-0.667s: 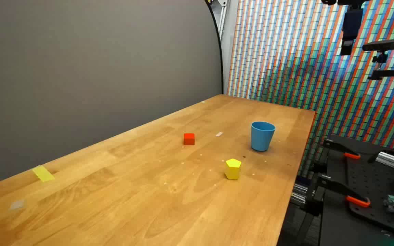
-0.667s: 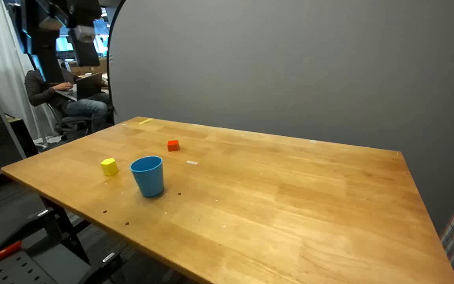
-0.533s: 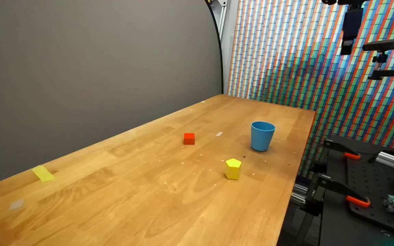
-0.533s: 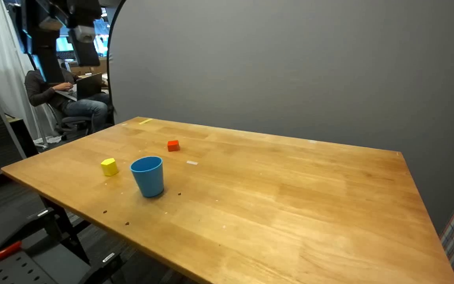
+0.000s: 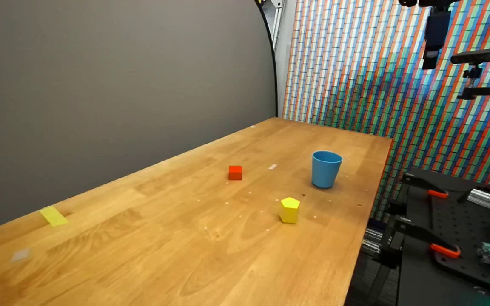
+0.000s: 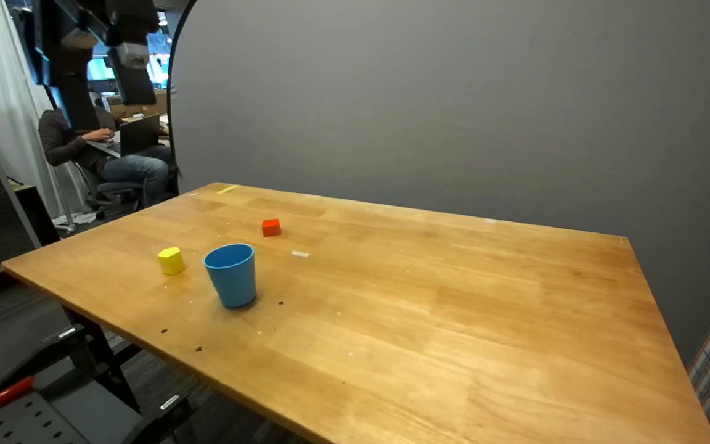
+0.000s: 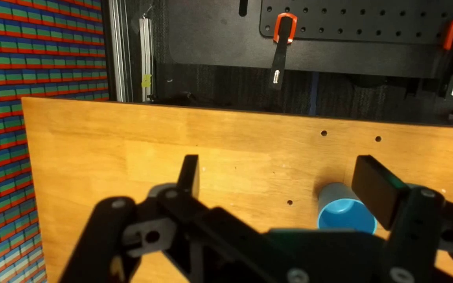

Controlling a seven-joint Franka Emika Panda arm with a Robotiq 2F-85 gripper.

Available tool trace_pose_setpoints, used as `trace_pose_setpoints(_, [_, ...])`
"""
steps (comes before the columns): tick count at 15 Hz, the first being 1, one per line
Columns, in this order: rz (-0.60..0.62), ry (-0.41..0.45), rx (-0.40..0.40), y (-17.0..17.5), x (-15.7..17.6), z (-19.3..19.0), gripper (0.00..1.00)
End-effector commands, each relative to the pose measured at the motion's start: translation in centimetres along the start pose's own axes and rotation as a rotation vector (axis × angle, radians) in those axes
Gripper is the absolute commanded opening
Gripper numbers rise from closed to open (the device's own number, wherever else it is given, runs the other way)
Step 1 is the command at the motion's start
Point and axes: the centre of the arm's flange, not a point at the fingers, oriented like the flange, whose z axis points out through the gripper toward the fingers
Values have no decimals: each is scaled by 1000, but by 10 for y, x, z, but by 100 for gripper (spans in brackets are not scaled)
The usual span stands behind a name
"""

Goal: Put the yellow block in the cup

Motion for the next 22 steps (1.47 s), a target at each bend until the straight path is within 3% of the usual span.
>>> trace_pose_setpoints(1, [-110,-3,9,-58,41,7,100])
trace_pose_setpoints(7, [-421,-80,27,-193,100,46,100])
trace_pose_setpoints(10, [-507,-126,-4,-239,125,76,100])
trace_pose_setpoints(15, [-614,-162,-18,-289,171,121,100])
trace_pose_setpoints(22, [-692,-234,99,-312,252,175,100])
